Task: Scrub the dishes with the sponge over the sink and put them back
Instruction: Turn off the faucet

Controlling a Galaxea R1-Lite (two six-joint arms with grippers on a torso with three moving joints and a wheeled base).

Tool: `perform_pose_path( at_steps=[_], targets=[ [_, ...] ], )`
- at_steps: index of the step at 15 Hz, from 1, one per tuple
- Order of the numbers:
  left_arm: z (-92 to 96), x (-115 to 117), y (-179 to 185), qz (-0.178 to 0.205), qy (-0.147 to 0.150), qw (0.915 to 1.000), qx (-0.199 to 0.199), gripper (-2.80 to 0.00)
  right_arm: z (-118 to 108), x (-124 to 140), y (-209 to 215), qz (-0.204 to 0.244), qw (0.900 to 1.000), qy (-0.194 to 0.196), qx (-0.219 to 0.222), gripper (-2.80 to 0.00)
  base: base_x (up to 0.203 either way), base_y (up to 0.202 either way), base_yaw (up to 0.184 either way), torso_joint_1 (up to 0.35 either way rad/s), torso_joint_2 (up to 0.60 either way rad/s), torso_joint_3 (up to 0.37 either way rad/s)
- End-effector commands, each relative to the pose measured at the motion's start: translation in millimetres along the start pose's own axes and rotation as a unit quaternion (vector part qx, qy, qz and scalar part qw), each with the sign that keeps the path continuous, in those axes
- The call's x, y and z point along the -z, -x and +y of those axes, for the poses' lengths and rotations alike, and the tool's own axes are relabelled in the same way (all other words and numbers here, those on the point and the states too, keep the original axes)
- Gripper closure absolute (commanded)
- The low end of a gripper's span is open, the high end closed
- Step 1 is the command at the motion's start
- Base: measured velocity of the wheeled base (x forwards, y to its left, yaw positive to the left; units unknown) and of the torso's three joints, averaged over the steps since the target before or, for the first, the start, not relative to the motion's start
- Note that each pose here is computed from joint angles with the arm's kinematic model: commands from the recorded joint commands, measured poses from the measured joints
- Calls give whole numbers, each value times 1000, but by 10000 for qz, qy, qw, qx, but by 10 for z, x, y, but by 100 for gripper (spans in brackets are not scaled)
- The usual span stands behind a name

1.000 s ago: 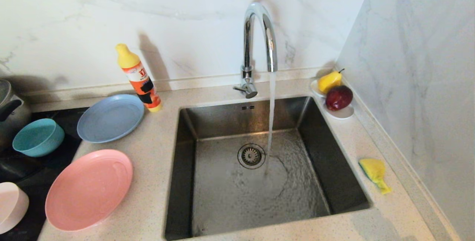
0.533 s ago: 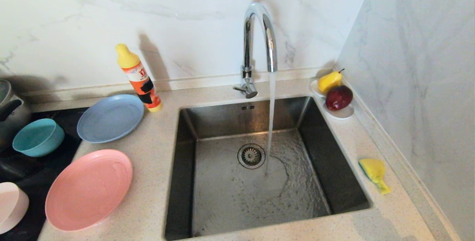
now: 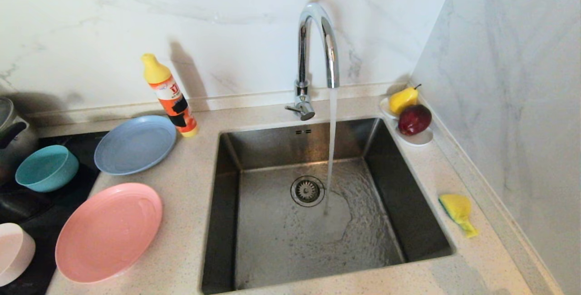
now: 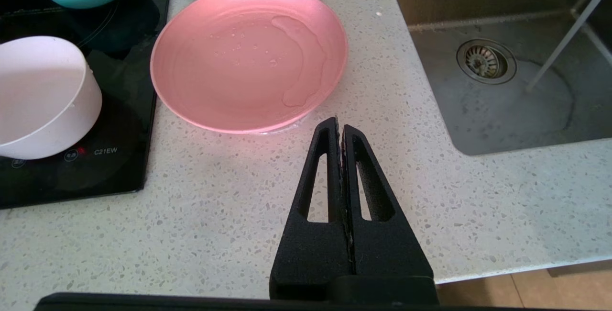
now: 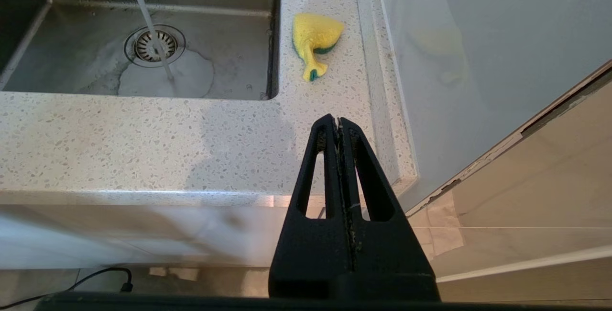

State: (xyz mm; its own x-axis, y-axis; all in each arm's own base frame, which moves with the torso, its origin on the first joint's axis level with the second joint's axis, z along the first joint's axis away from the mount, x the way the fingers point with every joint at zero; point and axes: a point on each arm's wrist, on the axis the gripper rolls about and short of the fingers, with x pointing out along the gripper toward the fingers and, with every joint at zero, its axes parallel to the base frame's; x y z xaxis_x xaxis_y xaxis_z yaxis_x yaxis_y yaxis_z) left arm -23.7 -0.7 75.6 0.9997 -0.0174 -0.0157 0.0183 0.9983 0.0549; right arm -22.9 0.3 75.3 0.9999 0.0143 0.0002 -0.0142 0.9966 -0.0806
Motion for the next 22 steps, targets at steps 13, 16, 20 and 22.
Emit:
perform_pose_path(
  at_steps=[13,16,20,22],
  targets=[
    [0,2,-2,-20,38,10000,-9,0,0,-1,0,-2,10000,-60,-5,0,0,0,0,0,0,0],
    [1,-7,-6,-101,36,9999,-16,0,0,-2,-1,-5,10000,-66,-9,0,0,0,0,0,0,0],
    [1,-7,-6,-101,36,9999,-16,0,0,-2,0,-7,10000,-63,-5,0,0,0,0,0,0,0],
    [1,-7,-6,-101,36,9999,-16,0,0,-2,0,-7,10000,-66,-8,0,0,0,0,0,0,0]
  ],
)
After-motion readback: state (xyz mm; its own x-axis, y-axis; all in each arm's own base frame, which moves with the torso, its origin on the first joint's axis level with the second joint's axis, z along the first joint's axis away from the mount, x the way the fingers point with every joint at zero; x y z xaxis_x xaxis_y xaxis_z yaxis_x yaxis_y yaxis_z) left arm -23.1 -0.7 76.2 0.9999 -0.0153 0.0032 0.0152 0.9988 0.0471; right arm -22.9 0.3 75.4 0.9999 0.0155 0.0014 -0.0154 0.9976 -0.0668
